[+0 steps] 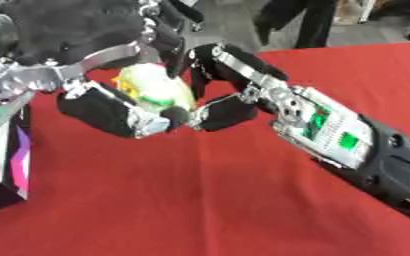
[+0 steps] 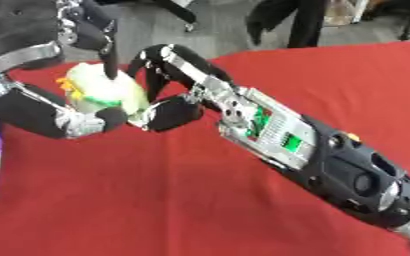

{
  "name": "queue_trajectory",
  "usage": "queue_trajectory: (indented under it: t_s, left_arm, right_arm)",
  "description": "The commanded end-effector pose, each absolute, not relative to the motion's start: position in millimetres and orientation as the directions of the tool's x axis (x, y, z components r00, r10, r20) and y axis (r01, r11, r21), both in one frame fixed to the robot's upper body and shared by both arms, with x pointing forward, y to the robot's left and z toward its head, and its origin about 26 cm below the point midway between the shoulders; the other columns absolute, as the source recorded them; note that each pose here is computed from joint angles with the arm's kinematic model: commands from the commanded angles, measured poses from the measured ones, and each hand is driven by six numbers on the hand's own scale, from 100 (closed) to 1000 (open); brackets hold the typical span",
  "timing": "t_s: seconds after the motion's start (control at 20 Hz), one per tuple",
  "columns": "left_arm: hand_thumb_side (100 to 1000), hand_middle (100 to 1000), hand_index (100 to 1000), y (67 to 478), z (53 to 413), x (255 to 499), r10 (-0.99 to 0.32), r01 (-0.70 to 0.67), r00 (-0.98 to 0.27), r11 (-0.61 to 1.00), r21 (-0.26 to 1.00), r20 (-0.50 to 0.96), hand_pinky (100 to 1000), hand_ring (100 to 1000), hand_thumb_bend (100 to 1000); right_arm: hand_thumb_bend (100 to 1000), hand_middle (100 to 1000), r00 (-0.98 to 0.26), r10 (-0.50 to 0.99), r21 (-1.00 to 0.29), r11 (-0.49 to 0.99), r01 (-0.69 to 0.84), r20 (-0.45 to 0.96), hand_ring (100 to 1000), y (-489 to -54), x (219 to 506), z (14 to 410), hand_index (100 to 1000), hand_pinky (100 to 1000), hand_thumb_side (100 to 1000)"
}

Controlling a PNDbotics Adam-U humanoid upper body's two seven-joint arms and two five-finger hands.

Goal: Pick up the objects with one hand, pass them to the other hand, and then place them into the box on the other side of the table.

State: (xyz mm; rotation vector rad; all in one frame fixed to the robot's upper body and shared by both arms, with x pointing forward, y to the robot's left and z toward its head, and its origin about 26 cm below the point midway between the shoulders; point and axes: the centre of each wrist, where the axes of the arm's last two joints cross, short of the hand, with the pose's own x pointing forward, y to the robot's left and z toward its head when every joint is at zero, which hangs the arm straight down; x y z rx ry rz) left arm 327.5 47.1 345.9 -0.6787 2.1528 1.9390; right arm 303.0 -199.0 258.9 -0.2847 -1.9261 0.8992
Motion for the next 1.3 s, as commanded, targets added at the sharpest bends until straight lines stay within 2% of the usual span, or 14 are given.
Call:
queue_trajectory:
  t_s: [0.05,0.15,0.3,0.4,0.65,1.0,1.3]
  left_arm:
    - [564,862,929,66,360,329,-0.277,-0.441,-0.860,-0.020,0.897,-0.429,905,906,490]
    - [677,919,986,76,362,331,-0.316,-0.433,-0.843,-0.081,0.898,-0.436,965,974,681]
    - [725,929,1000,83,362,334,-0.357,-0.447,-0.814,-0.118,0.887,-0.458,964,982,802]
    - [739,930,1000,85,360,336,-0.376,-0.467,-0.797,-0.113,0.877,-0.473,960,982,847]
    - [749,924,1000,85,351,344,-0.396,-0.523,-0.757,-0.109,0.845,-0.520,950,980,853]
    - [744,905,989,83,339,360,-0.399,-0.534,-0.759,-0.071,0.842,-0.515,921,957,857]
    - [744,892,937,74,335,363,-0.380,-0.565,-0.761,-0.010,0.825,-0.526,882,928,857]
  right_arm:
    - [366,284,-0.528,0.534,-0.686,0.715,-0.136,0.661,466,-202,300,268,388,639,100]
    - [366,284,-0.525,0.532,-0.682,0.719,-0.134,0.664,466,-203,300,268,389,638,100]
    - [365,284,-0.531,0.524,-0.679,0.720,-0.141,0.666,467,-203,300,269,390,639,100]
    - [365,284,-0.534,0.521,-0.680,0.718,-0.148,0.666,467,-202,300,269,390,640,100]
    - [365,285,-0.538,0.521,-0.687,0.709,-0.160,0.663,468,-202,300,268,390,643,100]
    - [364,286,-0.557,0.515,-0.700,0.691,-0.179,0.651,469,-201,300,269,388,645,100]
    - [364,285,-0.574,0.506,-0.708,0.678,-0.197,0.644,468,-199,300,270,386,640,100]
